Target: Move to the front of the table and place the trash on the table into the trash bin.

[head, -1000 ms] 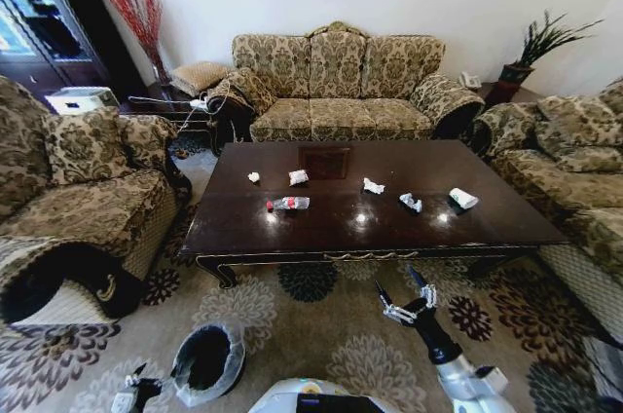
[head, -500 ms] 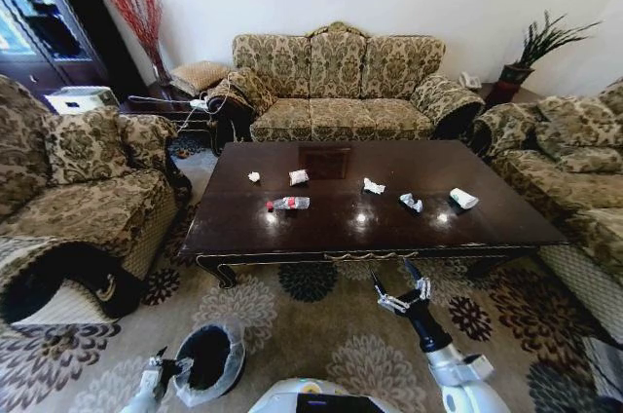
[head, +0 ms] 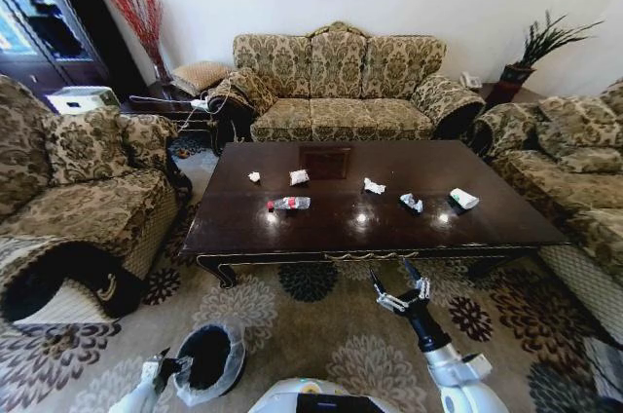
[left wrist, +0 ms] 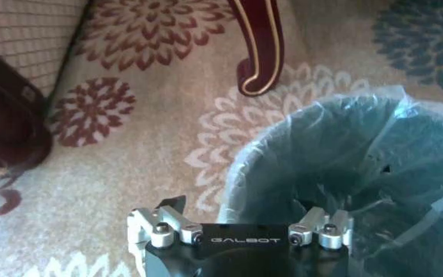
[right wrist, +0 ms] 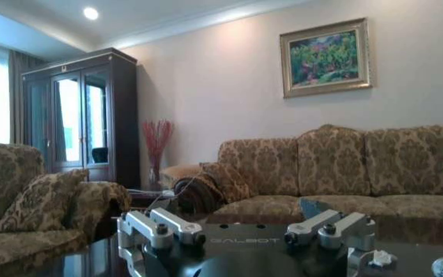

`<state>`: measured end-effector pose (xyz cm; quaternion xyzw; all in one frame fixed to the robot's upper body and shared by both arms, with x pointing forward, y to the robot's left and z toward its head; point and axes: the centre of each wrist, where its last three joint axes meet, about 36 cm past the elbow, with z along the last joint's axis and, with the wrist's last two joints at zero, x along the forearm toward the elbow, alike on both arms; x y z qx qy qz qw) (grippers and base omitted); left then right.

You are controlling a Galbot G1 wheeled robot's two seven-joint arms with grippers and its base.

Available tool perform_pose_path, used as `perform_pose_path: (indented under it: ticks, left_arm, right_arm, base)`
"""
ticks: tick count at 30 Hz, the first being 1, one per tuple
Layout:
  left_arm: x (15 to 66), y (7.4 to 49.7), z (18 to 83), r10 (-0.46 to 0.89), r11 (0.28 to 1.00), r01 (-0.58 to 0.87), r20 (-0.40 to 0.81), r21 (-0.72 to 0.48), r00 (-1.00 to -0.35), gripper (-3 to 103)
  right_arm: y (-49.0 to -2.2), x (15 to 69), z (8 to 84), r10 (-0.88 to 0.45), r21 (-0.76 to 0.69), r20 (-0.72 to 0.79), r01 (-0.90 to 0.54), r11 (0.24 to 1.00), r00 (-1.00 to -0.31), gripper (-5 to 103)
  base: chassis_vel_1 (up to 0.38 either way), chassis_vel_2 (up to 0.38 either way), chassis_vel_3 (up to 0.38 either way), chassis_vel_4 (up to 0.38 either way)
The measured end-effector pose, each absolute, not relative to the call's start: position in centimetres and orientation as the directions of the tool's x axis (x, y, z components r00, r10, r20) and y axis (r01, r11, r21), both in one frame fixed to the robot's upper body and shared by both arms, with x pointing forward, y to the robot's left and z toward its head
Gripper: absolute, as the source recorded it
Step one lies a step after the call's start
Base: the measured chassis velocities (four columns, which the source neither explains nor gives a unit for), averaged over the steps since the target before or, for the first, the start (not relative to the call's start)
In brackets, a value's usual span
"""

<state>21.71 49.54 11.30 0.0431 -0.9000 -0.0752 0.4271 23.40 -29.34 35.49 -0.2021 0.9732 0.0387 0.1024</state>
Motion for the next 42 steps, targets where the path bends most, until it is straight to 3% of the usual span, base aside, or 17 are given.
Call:
perform_pose_path:
  ticks: [4,7,14,17,20,21,23,25,36,42]
  left_arm:
    - [22.2,49.2,10.8,-0.139,0.984,0.002,0.781,0.176,-0.609,85]
    - [22.6,48.9,10.0,-0.132,0.985,0.013,0.807,0.170,-0.575,69]
    - [22.8,49.1,9.9,-0.122,0.986,0.024,0.822,0.162,-0.556,48]
    - [22.8,49.1,10.0,-0.124,0.986,0.026,0.824,0.165,-0.552,31]
    - [22.9,49.0,9.9,-0.133,0.985,0.019,0.824,0.171,-0.551,26]
    - [23.0,48.8,9.8,-0.137,0.985,0.013,0.824,0.172,-0.550,15]
    - [23.1,48.7,9.7,-0.139,0.985,0.011,0.823,0.174,-0.550,15]
    - [23.3,48.2,9.4,-0.156,0.982,0.004,0.823,0.189,-0.546,6]
    - [22.5,48.5,9.9,-0.146,0.984,-0.001,0.810,0.176,-0.568,4]
    - [20.2,48.3,12.8,-0.212,0.977,-0.101,0.762,0.190,-0.612,0]
  right_arm:
    - [-29.4,23.4,35.7,-0.379,0.031,-0.213,-0.394,0.919,-0.900,100]
    - [-29.5,23.3,35.8,-0.372,0.033,-0.216,-0.388,0.921,-0.903,100]
    - [-29.4,23.1,36.0,-0.367,0.036,-0.216,-0.383,0.923,-0.905,100]
    - [-29.3,23.1,36.0,-0.363,0.038,-0.216,-0.379,0.925,-0.907,100]
    - [-29.3,23.1,36.0,-0.361,0.039,-0.216,-0.378,0.925,-0.907,100]
    - [-29.4,23.1,36.0,-0.361,0.039,-0.215,-0.378,0.925,-0.907,100]
    - [-29.4,23.1,36.0,-0.361,0.039,-0.215,-0.378,0.925,-0.907,100]
    - [-29.4,23.0,36.0,-0.365,0.039,-0.212,-0.381,0.924,-0.906,100]
    - [-29.3,23.4,36.2,-0.372,0.041,-0.218,-0.390,0.920,-0.902,100]
    - [-29.0,23.9,36.9,-0.366,0.053,-0.244,-0.389,0.920,-0.898,100]
  base:
    - [0.000,0.000,0.000,0.000]
    - [0.000,0.000,0.000,0.000]
    - [0.000,0.000,0.000,0.000]
    - [0.000,0.000,0.000,0.000]
    - [0.000,0.000,0.000,0.000]
    - [0.000,0.000,0.000,0.000]
    - [0.000,0.000,0.000,0.000]
    - [0.000,0.000,0.000,0.000]
    - [0.000,0.000,0.000,0.000]
    - [0.000,0.000,0.000,0.000]
